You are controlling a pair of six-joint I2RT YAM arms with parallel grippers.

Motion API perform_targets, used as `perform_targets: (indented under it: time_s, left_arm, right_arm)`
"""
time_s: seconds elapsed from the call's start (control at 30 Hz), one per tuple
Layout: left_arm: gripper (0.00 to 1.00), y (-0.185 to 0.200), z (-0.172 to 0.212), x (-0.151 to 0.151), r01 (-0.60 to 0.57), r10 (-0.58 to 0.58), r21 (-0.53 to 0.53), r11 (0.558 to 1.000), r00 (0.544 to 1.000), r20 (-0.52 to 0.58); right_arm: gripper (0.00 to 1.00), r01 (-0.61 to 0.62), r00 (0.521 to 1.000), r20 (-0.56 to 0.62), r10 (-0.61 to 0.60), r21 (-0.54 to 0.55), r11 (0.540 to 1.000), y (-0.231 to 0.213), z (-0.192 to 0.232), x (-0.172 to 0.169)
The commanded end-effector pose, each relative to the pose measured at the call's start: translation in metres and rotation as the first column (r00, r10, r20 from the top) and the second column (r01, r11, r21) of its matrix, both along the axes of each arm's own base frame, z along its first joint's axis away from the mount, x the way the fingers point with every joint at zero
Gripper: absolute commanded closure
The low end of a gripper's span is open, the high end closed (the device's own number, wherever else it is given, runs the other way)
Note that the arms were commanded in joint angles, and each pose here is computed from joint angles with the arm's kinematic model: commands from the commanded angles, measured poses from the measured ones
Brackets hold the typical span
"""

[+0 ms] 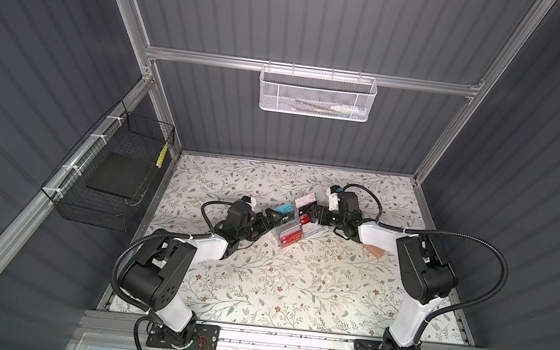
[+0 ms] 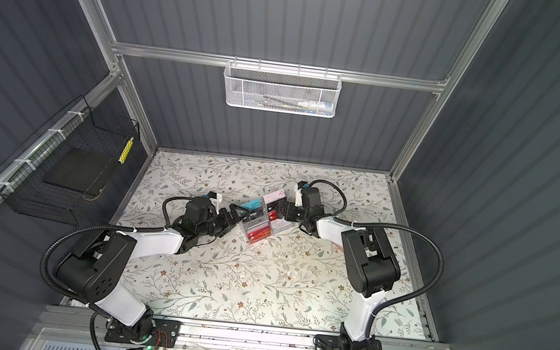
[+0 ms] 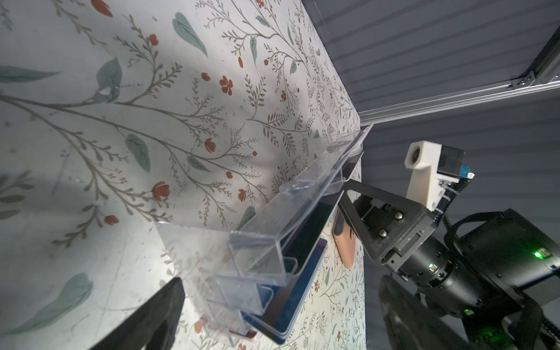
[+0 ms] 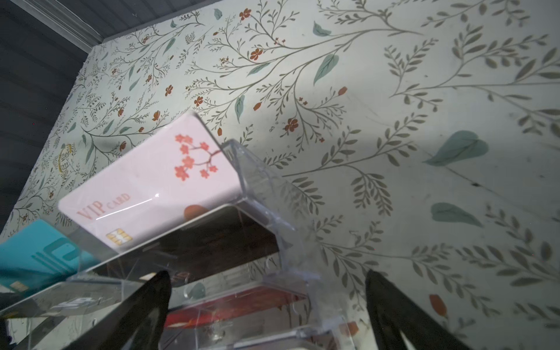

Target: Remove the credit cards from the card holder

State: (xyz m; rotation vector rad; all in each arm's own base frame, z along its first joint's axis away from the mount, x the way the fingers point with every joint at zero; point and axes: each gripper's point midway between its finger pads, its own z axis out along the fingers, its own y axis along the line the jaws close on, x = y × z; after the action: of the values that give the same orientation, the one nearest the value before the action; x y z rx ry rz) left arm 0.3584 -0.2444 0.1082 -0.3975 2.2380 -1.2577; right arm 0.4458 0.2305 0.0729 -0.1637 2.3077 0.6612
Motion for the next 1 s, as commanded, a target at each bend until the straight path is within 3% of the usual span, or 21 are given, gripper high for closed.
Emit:
perform_targets:
  time_s: [0.0,0.97]
  left_arm:
    - [0.00,-0.008,0.006,0.001,0.020,-0.019,-0.057,0.998,1.000,0.023]
    - [0.00,-0.031,0.014,0.055,0.033,-0.031,-0.024,0.999,0.996,0.086]
  right_arm:
    - [0.01,-0.029,0.998,-0.056,0.028,-0.005,1.000,0.002,-0.021,-0.010]
    - [0.01,-0.003,0.995,-0.096,0.012,0.092,0.996,0.007,-0.029,-0.065]
